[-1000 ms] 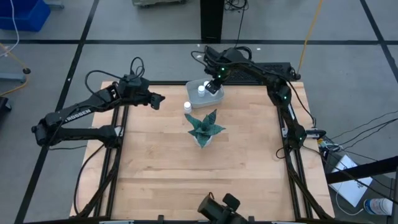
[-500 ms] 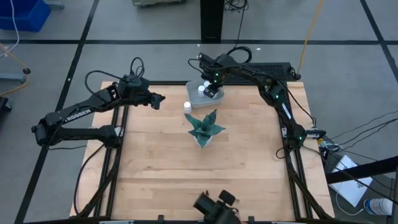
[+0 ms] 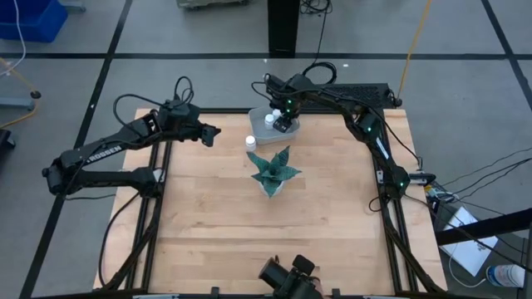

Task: Pick and place pill bottles into a basket
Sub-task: Put the white medicine bottle into the gray bin

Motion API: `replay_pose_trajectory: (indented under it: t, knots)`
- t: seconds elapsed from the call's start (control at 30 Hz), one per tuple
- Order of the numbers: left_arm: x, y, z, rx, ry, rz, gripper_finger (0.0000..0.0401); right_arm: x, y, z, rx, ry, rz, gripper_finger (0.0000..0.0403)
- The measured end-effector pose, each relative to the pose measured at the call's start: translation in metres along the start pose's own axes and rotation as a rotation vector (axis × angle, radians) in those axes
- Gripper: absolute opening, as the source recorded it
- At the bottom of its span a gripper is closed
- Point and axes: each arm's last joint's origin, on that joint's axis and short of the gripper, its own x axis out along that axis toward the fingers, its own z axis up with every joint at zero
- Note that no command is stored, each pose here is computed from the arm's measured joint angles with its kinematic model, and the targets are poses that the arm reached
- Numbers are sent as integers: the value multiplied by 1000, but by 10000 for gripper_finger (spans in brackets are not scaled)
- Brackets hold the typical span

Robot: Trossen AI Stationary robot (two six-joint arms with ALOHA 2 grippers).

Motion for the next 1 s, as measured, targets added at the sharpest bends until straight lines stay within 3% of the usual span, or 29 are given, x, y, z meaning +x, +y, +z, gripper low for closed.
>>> replay_pose_trajectory:
  t: [0.27, 0.5, 0.63, 0.83, 1.0]
  knots:
    - [0, 0, 0, 7, 0, 0, 152, -21, 1, 0, 13, -74, -6, 246]
    - [0, 1, 1, 34, -18, 29, 152, -66, 10, -10, 59, -176, -20, 251]
    - [0, 2, 1, 33, -45, 73, 152, -102, 22, -20, 50, -270, -13, 194]
    - [0, 2, 2, 22, -52, 82, 152, -168, 53, -44, -16, -500, 32, 20]
    - [0, 3, 2, -7, -68, 104, 152, -203, 78, -84, -76, -708, 237, 5]
